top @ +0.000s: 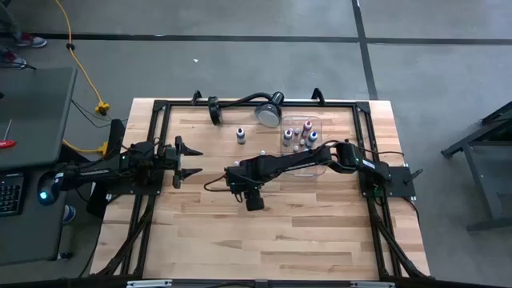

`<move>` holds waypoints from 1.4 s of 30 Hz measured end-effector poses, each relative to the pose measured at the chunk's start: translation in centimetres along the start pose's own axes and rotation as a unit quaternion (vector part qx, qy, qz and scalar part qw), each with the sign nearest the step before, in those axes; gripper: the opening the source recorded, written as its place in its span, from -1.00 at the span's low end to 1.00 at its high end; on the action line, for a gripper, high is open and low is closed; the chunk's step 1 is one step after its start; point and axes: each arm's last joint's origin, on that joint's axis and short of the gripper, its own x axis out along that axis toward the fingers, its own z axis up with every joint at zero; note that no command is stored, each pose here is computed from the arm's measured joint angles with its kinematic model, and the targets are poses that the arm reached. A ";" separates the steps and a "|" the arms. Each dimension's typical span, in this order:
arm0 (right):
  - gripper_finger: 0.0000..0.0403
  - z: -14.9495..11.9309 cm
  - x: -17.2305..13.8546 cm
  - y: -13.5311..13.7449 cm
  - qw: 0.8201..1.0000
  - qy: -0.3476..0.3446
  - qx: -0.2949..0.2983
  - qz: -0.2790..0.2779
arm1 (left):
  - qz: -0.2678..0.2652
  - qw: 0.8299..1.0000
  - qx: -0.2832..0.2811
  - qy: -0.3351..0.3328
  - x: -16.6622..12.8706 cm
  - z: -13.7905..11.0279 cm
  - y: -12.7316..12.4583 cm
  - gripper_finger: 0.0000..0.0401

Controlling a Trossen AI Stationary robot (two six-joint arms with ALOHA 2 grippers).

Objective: Pick & Place food coloring
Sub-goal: Put the small green food coloring bottle into the transparent bin

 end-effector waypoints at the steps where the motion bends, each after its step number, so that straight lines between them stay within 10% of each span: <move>1: -0.40 0.1 0.0 0.0 1.000 -0.003 0.000 0.000 | 0.000 1.000 0.000 0.000 0.0 0.0 0.0 0.38; 29: -0.78 0.0 -0.6 0.1 0.999 0.007 0.042 0.015 | 0.000 1.000 0.000 0.000 0.0 0.0 0.0 0.39; 42: -0.78 2.0 -7.6 0.0 0.998 -0.001 0.056 -0.004 | 0.000 1.000 0.000 0.000 0.0 0.0 0.0 0.39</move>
